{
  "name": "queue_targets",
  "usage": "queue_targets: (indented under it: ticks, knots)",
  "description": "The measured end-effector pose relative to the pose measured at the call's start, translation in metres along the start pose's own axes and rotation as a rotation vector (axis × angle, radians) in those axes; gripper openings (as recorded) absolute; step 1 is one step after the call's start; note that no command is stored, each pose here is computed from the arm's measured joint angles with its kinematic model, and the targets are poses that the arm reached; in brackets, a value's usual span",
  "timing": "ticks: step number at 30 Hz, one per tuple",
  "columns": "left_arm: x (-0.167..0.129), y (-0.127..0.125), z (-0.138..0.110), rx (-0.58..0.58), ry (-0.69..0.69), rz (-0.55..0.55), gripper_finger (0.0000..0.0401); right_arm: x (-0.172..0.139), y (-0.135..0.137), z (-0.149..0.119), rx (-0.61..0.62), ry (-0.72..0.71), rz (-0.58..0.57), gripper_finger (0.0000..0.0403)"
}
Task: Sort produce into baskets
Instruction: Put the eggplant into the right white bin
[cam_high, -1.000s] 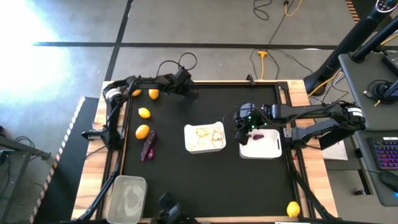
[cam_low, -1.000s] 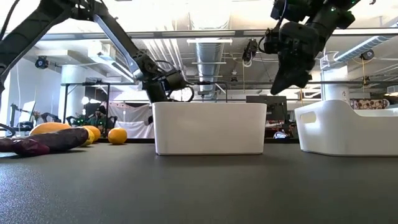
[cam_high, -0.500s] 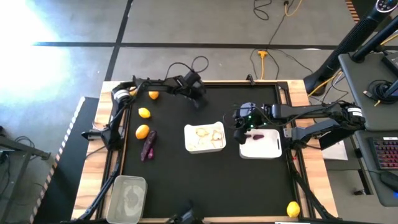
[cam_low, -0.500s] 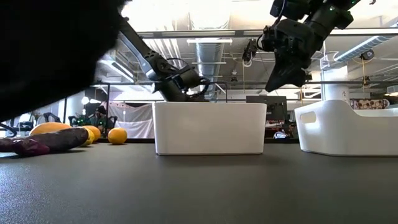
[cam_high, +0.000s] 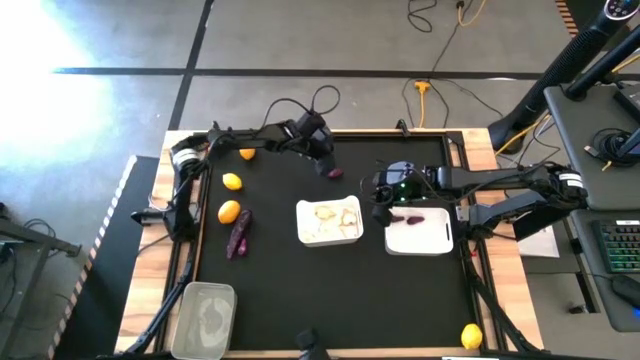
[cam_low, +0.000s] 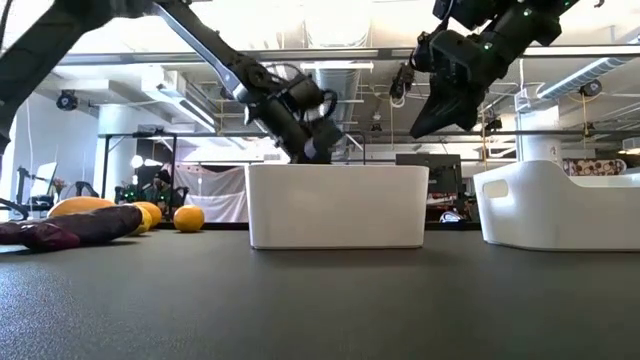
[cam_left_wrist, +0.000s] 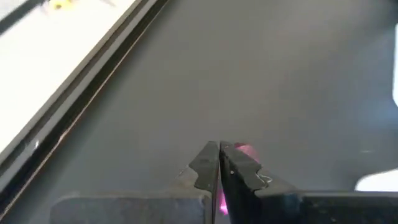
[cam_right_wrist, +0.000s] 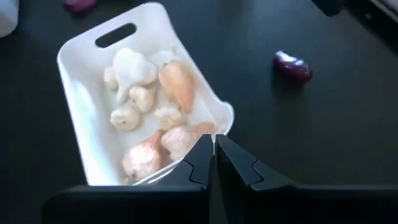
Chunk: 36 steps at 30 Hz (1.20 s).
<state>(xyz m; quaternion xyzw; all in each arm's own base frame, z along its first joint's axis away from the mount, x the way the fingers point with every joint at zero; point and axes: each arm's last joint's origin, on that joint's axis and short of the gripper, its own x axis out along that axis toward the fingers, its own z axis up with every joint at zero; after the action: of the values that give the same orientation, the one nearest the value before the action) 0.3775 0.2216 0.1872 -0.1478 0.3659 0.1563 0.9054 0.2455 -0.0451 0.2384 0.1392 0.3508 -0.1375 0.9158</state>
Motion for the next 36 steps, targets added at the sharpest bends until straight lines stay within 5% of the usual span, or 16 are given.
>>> queue_targets:
  ticks: [8,24,36]
  knots:
    - [-0.040,-0.024,-0.010,0.087,-0.149,-0.069,0.0000,0.003,-0.008,0.005,-0.087,-0.033,-0.026,0.0013]
    - [-0.112,-0.056,-0.120,0.155,-0.266,-0.130,0.0000,0.066,-0.028,0.030,-0.344,-0.141,-0.118,0.0013]
    - [-0.154,-0.084,-0.146,0.162,-0.372,-0.164,0.0000,0.116,-0.081,0.099,-0.412,0.188,-0.102,0.0072]
